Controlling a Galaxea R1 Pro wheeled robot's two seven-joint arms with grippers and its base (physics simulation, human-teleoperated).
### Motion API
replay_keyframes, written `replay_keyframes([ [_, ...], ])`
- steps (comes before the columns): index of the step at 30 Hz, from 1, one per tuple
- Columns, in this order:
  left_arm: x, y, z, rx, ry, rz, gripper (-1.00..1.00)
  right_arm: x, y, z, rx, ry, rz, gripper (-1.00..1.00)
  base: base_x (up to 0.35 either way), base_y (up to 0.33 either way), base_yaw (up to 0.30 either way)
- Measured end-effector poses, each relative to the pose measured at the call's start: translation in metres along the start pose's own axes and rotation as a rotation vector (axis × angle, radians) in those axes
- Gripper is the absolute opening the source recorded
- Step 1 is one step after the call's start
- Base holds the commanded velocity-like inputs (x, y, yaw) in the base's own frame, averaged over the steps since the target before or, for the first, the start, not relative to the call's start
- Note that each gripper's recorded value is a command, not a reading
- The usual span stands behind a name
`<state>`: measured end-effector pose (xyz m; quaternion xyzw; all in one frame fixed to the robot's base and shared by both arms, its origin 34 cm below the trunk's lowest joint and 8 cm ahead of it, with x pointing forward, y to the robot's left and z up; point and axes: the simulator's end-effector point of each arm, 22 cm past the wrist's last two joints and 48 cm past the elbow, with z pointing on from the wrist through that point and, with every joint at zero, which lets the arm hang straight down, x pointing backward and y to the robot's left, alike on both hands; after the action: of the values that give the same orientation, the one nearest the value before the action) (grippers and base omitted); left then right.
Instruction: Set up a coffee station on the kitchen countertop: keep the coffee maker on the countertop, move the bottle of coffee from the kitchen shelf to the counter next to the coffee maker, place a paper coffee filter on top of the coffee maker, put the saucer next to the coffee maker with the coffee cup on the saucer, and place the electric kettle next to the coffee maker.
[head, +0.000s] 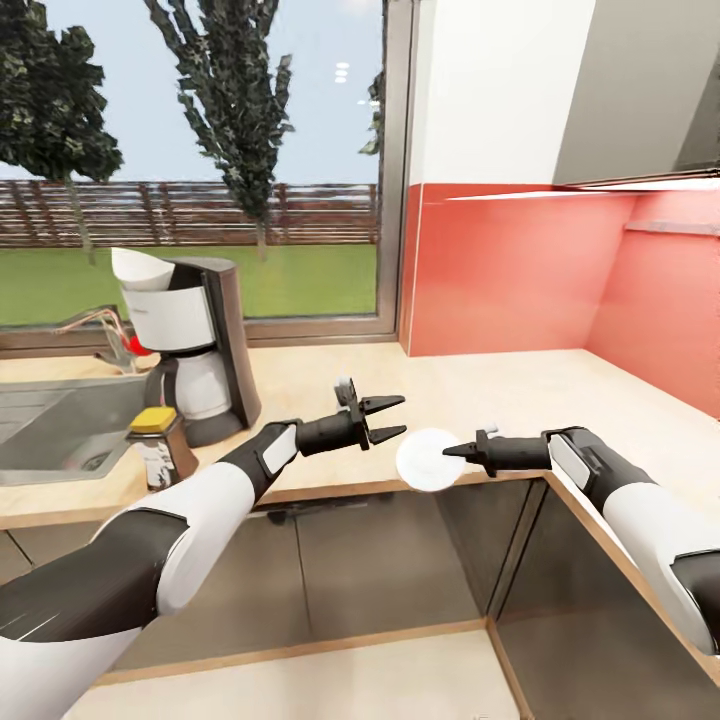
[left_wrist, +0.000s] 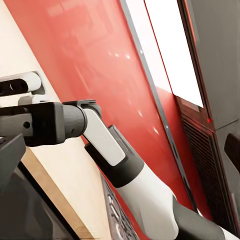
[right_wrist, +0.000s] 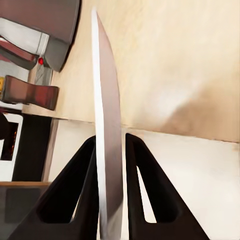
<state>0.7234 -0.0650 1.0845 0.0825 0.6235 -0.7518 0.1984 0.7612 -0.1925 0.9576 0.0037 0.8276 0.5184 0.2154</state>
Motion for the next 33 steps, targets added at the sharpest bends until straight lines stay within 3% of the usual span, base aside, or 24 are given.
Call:
replay_keyframes([
  [9,0.001,0.001,0.0,0.0,0.0,-0.001,1.0,0.0,0.001,0.0,-0.001,-0.001,-0.003,-1.0,-0.115,0.0,0.0],
  [12,0.023,0.002,0.001,0.021,0.07,0.049,1.0,0.0,0.001,0.0,-0.001,-0.001,-0.004,-1.0,-0.005,0.0,0.0],
  [13,0.063,0.005,-0.001,0.059,0.194,0.123,1.0,0.0,0.001,0.0,-0.001,-0.001,-0.004,-1.0,-0.001,0.0,0.0],
  [15,0.082,0.007,-0.005,0.08,0.251,0.156,1.0,0.0,0.001,0.0,0.0,0.0,-0.004,-1.0,0.0,0.0,0.0],
  [17,0.096,0.019,-0.013,0.071,0.279,0.15,1.0,0.0,0.001,0.0,0.0,0.0,-0.004,-1.0,0.0,0.0,0.0],
  [21,0.117,0.042,-0.027,0.05,0.281,0.167,1.0,0.0,0.001,0.0,0.0,0.0,-0.005,-1.0,0.0,0.0,0.0],
  [25,0.134,0.055,-0.033,0.044,0.276,0.139,1.0,0.0,0.001,0.0,0.001,0.0,-0.005,-1.0,0.0,0.0,0.0],
  [30,0.177,0.081,-0.046,0.021,0.299,0.063,1.0,0.0,0.001,0.0,0.001,0.0,-0.005,-1.0,0.0,0.0,0.0],
  [33,0.225,0.106,-0.062,-0.004,0.315,-0.026,1.0,0.0,0.001,0.0,0.001,0.0,-0.005,-1.0,0.0,0.0,0.0],
])
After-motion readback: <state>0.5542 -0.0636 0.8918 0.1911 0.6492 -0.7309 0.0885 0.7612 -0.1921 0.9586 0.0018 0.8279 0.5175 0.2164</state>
